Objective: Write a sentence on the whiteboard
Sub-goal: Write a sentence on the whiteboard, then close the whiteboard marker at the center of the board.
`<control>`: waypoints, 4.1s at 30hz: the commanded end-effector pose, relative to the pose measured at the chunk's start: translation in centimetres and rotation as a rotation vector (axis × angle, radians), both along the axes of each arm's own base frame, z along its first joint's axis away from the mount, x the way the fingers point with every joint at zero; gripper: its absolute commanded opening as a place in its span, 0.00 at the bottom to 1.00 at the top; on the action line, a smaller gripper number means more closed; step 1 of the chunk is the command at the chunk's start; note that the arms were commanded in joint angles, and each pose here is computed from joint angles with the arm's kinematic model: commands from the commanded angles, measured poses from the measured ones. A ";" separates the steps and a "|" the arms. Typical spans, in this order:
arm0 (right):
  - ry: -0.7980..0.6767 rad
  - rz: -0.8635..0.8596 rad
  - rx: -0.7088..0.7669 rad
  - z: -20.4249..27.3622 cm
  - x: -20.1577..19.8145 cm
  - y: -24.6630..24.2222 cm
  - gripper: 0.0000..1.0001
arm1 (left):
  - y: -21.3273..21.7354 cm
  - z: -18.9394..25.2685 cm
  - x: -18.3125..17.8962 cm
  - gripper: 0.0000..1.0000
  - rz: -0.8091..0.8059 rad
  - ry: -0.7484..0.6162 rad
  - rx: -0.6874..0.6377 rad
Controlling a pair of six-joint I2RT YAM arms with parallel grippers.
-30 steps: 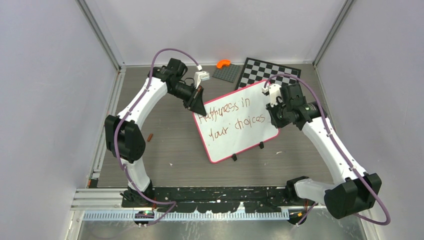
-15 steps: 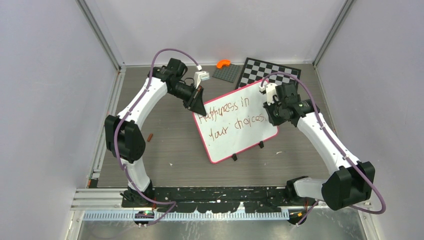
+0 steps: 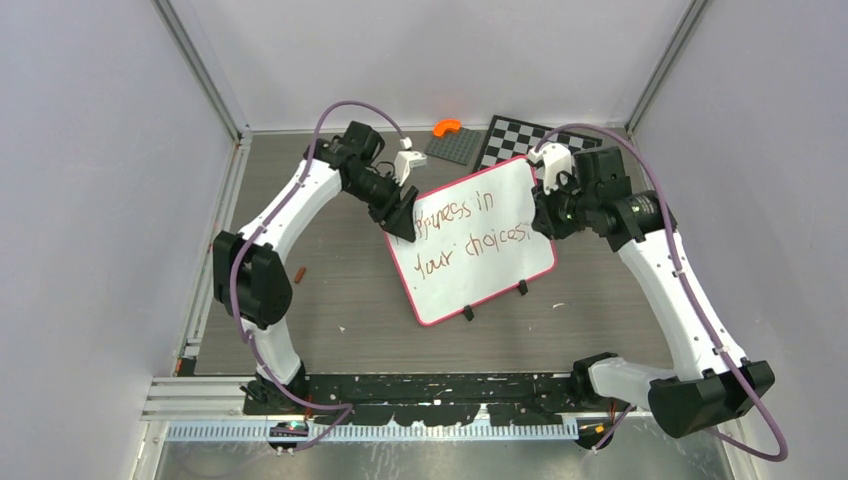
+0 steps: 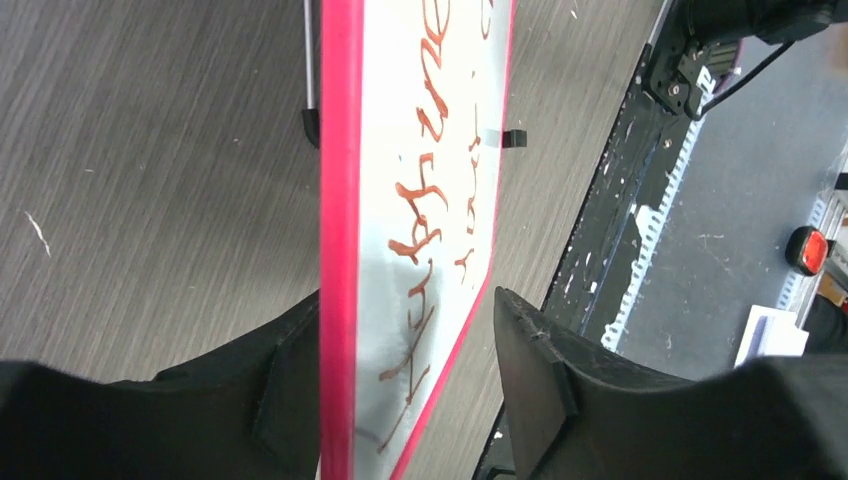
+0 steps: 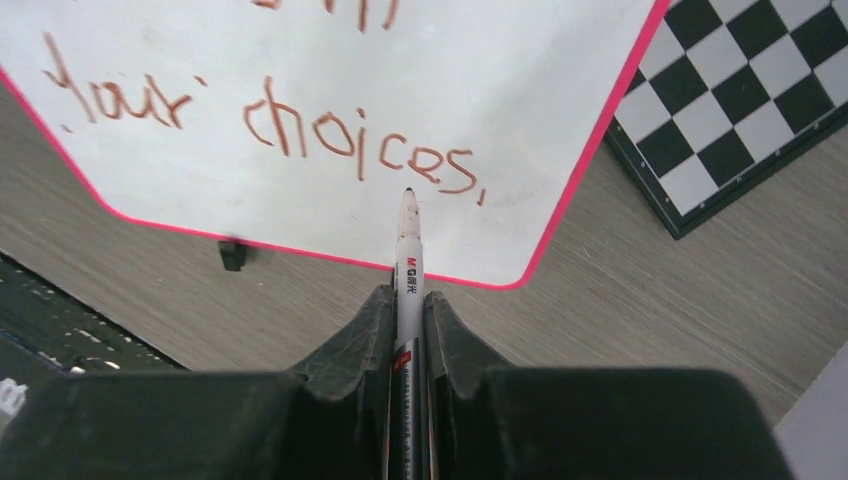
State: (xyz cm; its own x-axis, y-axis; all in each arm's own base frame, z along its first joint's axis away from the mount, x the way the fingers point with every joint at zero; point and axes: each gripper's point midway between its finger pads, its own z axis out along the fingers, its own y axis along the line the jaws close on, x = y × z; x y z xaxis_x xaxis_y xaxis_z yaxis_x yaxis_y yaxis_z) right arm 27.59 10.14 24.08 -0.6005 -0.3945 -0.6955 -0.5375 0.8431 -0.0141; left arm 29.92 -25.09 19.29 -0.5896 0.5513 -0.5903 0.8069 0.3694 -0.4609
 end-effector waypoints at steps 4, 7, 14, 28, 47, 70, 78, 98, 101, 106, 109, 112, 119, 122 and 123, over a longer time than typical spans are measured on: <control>-0.018 0.069 0.157 4.7 -0.5 2.8 0.00 | 1.5 6.9 0.8 0.72 0.091 -0.156 -0.081; -0.022 0.078 0.197 5.2 -0.1 3.5 0.00 | 3.2 9.7 1.4 0.77 0.152 -0.212 -0.124; -0.029 0.108 0.267 6.7 -0.2 4.7 0.00 | 13.8 10.0 1.9 0.82 0.348 -0.317 -0.019; 0.023 0.183 0.395 7.7 -2.8 6.6 0.00 | 28.3 -7.5 -2.5 0.68 0.585 -0.037 0.391; 0.028 0.157 0.371 7.1 -2.5 6.2 0.00 | 27.8 -14.5 0.2 0.51 0.484 0.124 0.857; -0.003 0.132 0.314 7.2 -2.2 5.1 0.00 | 26.1 -17.6 0.1 0.08 0.387 0.268 0.969; -0.076 0.129 0.299 8.9 -1.2 4.9 0.00 | 21.9 -10.6 2.5 0.00 0.533 0.193 0.684; -0.618 0.163 0.173 20.3 2.7 7.3 0.00 | 11.8 14.7 4.4 0.00 0.800 0.002 -0.234; -0.743 0.250 0.136 21.5 1.7 10.0 0.00 | 10.7 16.9 3.2 0.00 0.815 0.055 -0.347; -0.995 0.350 0.094 24.1 -0.5 14.8 0.00 | 9.7 19.6 1.6 0.00 0.860 0.153 -0.516; -1.135 0.373 0.052 24.8 -1.3 16.9 0.00 | 8.8 21.4 0.9 0.00 0.821 0.252 -0.670; -1.298 0.377 0.025 25.3 -2.3 18.5 0.00 | 9.5 22.9 1.1 0.00 0.835 0.392 -0.836; -1.433 0.483 -0.067 23.0 -5.3 21.4 0.00 | 10.6 25.1 0.5 0.00 0.843 0.480 -1.032; -1.499 0.544 -0.142 21.6 -6.7 22.6 0.00 | 10.7 24.9 -0.2 0.00 0.857 0.494 -1.058; -1.519 0.560 -0.163 21.5 -7.2 22.9 0.00 | 10.7 24.8 -0.4 0.00 0.857 0.500 -1.058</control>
State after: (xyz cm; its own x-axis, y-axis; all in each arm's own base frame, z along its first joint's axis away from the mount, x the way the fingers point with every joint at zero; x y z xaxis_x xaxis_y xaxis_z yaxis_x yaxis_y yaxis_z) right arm 21.98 33.99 41.78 0.7163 -0.4427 -0.5394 -0.3497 0.4413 -0.8264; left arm 32.76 -14.02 39.12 -0.7651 -0.6407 -0.0647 0.0487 0.0427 -0.9979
